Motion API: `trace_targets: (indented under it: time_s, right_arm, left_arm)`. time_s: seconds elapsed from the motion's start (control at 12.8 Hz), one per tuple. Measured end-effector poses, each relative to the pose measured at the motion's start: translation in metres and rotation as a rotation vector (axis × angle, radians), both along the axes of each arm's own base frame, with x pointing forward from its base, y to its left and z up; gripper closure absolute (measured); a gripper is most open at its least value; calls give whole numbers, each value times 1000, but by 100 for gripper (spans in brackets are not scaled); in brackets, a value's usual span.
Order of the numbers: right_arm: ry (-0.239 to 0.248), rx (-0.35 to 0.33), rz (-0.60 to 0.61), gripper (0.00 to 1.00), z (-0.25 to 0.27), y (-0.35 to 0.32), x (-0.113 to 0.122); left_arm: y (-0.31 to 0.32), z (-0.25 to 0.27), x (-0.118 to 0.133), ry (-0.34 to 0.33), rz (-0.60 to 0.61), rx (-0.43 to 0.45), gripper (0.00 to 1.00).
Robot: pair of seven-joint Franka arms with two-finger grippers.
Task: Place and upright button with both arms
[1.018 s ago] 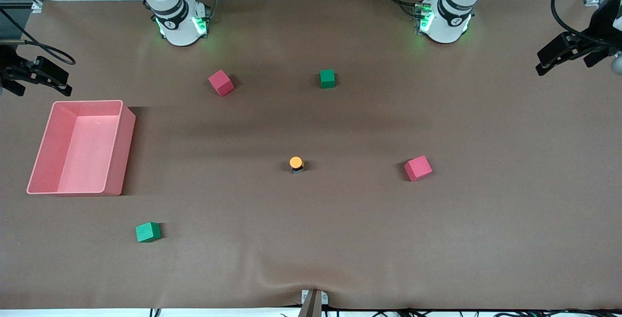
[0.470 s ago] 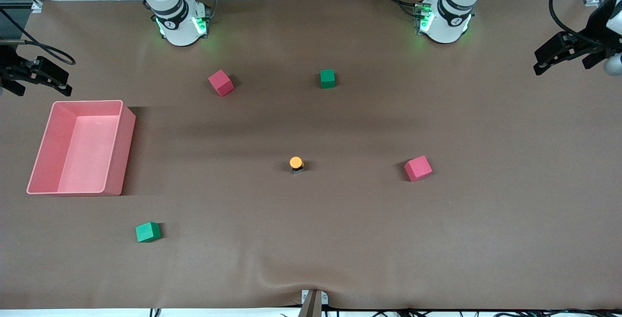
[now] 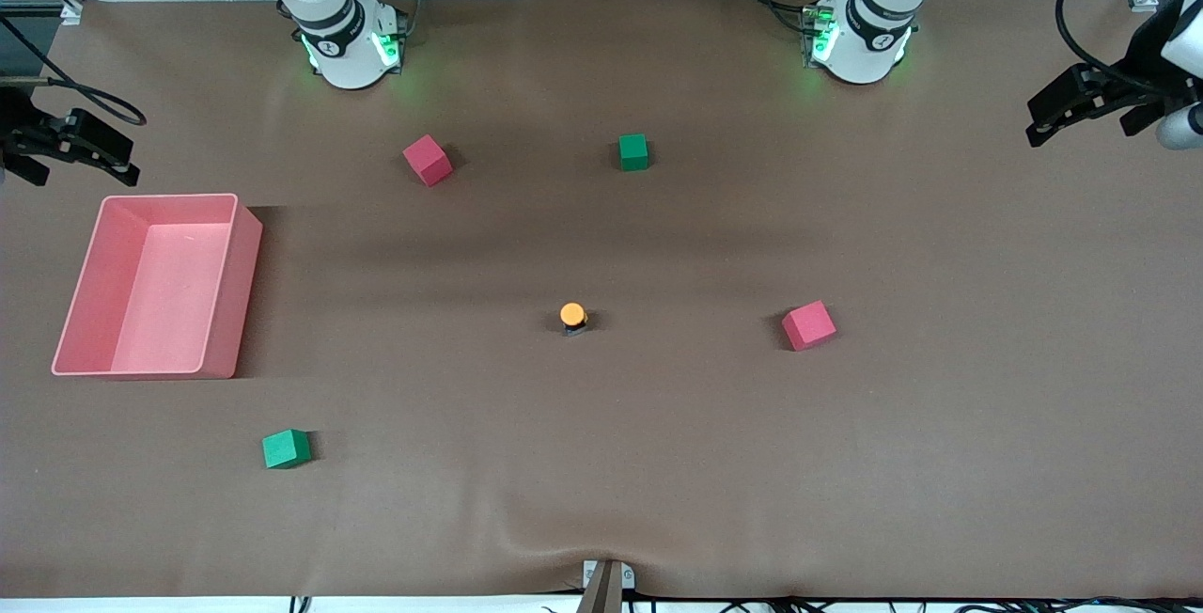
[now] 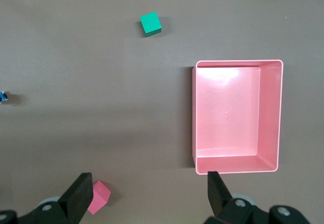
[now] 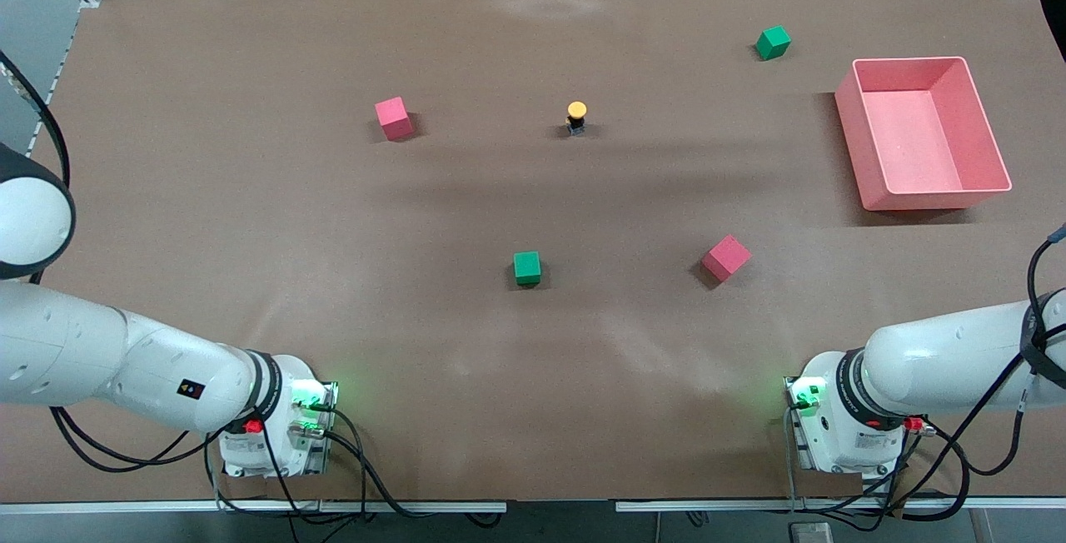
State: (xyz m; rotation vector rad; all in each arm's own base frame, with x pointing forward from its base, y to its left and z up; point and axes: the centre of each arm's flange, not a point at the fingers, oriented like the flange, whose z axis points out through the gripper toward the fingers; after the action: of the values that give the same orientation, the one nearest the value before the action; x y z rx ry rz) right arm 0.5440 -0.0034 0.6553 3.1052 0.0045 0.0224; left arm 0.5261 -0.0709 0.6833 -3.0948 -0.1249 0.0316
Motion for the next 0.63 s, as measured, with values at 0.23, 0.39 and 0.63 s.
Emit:
trace_targets:
  time_s: [0.23, 0.39, 0.63]
  right_arm:
    - [0, 0, 0, 0, 0, 0, 0]
    - [0, 0, 0, 0, 0, 0, 0]
    - [0, 0, 0, 0, 0, 0, 0]
  left_arm:
    - [-12, -6, 0, 10, -21, 3, 0]
    - [-8, -13, 2, 17, -14, 4, 0]
    - [3, -24, 6, 21, -18, 4, 0]
